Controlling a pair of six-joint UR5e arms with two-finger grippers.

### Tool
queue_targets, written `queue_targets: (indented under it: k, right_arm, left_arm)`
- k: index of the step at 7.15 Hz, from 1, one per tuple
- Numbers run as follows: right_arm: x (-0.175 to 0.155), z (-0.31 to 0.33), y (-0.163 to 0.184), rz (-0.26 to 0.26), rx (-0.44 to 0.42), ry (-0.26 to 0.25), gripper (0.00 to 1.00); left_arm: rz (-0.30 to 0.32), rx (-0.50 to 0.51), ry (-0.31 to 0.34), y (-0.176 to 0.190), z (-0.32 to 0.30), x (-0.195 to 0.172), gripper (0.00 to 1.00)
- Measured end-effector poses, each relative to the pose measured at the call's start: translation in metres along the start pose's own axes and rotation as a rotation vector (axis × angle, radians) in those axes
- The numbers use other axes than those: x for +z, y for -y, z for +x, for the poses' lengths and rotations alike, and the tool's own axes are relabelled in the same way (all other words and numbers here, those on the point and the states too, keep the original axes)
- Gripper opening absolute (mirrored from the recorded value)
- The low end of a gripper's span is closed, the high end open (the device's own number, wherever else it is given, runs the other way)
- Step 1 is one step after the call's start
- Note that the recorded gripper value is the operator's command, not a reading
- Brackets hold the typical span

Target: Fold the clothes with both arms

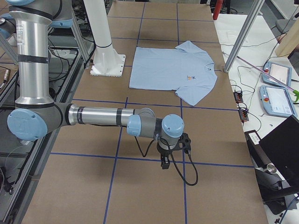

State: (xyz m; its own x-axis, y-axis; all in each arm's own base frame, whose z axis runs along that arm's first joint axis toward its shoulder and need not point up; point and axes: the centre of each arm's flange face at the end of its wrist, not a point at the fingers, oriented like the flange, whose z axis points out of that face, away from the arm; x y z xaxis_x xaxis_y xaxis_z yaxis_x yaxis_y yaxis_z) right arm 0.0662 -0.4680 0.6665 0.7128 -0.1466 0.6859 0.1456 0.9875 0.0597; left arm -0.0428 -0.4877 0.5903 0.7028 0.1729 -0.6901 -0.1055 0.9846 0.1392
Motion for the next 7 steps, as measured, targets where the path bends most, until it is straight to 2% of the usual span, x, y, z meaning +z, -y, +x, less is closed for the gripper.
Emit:
queue_targets:
  k: [4, 7]
  right_arm:
    - [0.0013, -0.0001, -0.0002, -0.002, 0.0, 0.005, 1.0]
    - [0.0061, -0.0006, -0.0027, 0.018, -0.009, 0.048, 1.0]
  left_arm:
    - [-0.029, -0.005, 0.01, 0.0016, 0.0012, 0.0087, 1.0]
    - [-0.016, 0.018, 0.009, 0.0036, 0.0086, 0.0035, 1.0]
